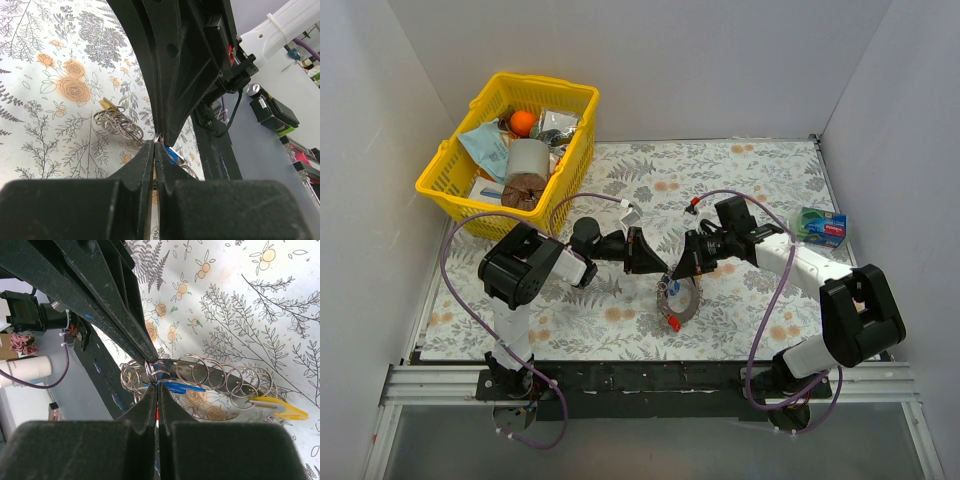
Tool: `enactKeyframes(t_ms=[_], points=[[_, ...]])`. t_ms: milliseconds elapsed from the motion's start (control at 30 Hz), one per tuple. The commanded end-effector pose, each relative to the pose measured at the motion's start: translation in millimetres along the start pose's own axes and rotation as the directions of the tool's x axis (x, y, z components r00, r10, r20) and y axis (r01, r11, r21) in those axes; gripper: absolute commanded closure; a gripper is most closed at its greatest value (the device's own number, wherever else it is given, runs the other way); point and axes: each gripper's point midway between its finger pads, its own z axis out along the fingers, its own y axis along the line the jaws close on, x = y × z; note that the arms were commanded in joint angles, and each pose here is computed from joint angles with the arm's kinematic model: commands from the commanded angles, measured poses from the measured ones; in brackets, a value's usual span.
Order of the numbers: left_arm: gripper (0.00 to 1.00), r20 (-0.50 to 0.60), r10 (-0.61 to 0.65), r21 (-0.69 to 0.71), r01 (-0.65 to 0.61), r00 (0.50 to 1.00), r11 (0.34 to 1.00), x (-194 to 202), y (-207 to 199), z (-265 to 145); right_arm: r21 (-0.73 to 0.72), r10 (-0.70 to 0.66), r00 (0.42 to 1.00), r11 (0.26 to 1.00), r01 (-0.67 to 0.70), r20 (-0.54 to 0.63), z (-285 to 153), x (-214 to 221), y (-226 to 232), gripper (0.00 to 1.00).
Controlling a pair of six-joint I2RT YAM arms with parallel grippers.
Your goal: Put the keys on the keyring
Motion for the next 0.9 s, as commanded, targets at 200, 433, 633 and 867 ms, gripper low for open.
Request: enactKeyframes(t_ms=[200, 433, 633, 867], points=[[1.0, 0.262, 0.535, 0.108, -0.576, 0.803, 0.81, -81.7, -76.5, -1.9, -0.008, -0.003, 0.999, 1.0, 0.002, -0.051, 8.8, 16.5, -10.2, 0.91], [1.0, 0.264, 0.541, 0.114, -0.583, 0.798, 0.804, -83.8, -80.2, -2.2, -0.017, -0.037, 0.998, 0.999, 0.037, -0.052, 6.5, 15.3, -7.5, 0.72], [1.0, 0.265, 0.547, 0.117, -0.589, 0.794, 0.799, -85.3, -83.1, -2.6, -0.02, -0.072, 0.997, 0.997, 0.071, -0.039, 2.4, 11.7, -3.4, 0.61], [1.0, 0.268, 0.549, 0.118, -0.593, 0.792, 0.797, -86.3, -84.8, -2.4, -0.017, -0.171, 0.985, 0.985, 0.171, 0.007, -11.4, 4.9, 8.4, 0.47]])
